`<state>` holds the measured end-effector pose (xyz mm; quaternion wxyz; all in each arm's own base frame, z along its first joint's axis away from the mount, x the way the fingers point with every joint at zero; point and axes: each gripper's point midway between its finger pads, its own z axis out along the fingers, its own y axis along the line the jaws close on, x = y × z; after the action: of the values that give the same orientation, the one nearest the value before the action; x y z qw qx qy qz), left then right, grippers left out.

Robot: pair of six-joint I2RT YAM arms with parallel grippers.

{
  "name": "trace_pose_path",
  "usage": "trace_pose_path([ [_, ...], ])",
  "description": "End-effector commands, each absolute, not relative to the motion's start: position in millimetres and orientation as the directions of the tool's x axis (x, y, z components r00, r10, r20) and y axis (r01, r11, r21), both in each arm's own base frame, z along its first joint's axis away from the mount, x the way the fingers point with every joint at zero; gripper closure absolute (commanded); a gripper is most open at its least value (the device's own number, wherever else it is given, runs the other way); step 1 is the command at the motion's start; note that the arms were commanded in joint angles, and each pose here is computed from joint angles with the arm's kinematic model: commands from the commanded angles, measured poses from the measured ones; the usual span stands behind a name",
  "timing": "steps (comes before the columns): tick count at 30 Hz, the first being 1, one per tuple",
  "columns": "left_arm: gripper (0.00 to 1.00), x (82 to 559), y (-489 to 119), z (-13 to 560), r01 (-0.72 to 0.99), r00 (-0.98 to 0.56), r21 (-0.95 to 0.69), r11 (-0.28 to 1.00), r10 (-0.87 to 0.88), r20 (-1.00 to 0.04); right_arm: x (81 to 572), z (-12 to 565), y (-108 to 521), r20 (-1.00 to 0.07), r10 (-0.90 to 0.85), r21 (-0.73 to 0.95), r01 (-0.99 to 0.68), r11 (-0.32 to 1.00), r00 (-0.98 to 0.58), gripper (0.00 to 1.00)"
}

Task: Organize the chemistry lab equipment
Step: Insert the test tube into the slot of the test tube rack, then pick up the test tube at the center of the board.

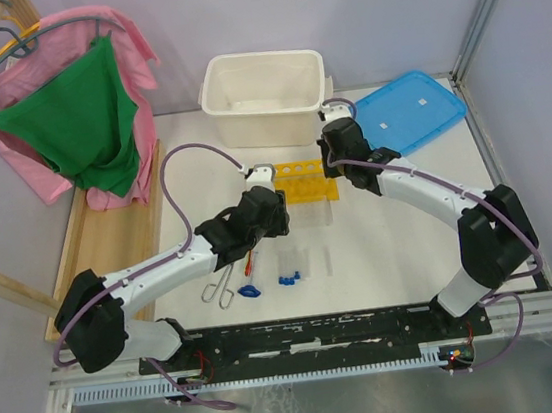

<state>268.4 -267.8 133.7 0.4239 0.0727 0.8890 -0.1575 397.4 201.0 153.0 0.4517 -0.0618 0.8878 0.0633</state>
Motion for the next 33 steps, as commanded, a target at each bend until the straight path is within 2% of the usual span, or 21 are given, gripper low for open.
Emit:
trace_pose_path([
  [1,0.46,274,-275,140,0.260,-0.611,-0.250,0.933,-0.042,-0.791,405,155,206,-0.824,-0.045,0.063,-0.170,0.983,-0.564,0.99],
  [3,0.45,274,-276,140,0.265,-0.610,-0.250,0.931,-0.039,-0.791,405,151,207,-0.820,-0.050,0.062,-0.176,0.982,-0.570,0.97],
  [5,0.44,274,-276,139,0.266,-0.611,-0.247,0.932,-0.035,-0.791,405,148,209,-0.816,-0.058,0.062,-0.186,0.981,-0.575,0.90],
  [8,0.42,274,-277,137,0.271,-0.613,-0.242,0.932,-0.027,-0.790,404,146,211,-0.814,-0.065,0.061,-0.195,0.979,-0.577,0.73],
  [13,0.42,273,-279,133,0.279,-0.621,-0.239,0.930,-0.016,-0.784,401,151,213,-0.817,-0.072,0.061,-0.209,0.976,-0.572,0.62],
  [22,0.44,264,-289,135,0.308,-0.648,-0.282,0.909,-0.016,-0.762,377,192,194,-0.836,-0.044,0.061,-0.172,0.983,-0.547,0.60],
  [28,0.46,229,-325,127,0.363,-0.667,-0.267,0.893,0.048,-0.743,334,210,121,-0.824,0.048,-0.021,0.116,0.993,-0.565,0.61],
  [33,0.50,205,-349,95,0.349,-0.731,-0.272,0.897,0.079,-0.678,304,207,88,-0.818,0.087,-0.044,0.213,0.976,-0.568,0.61],
])
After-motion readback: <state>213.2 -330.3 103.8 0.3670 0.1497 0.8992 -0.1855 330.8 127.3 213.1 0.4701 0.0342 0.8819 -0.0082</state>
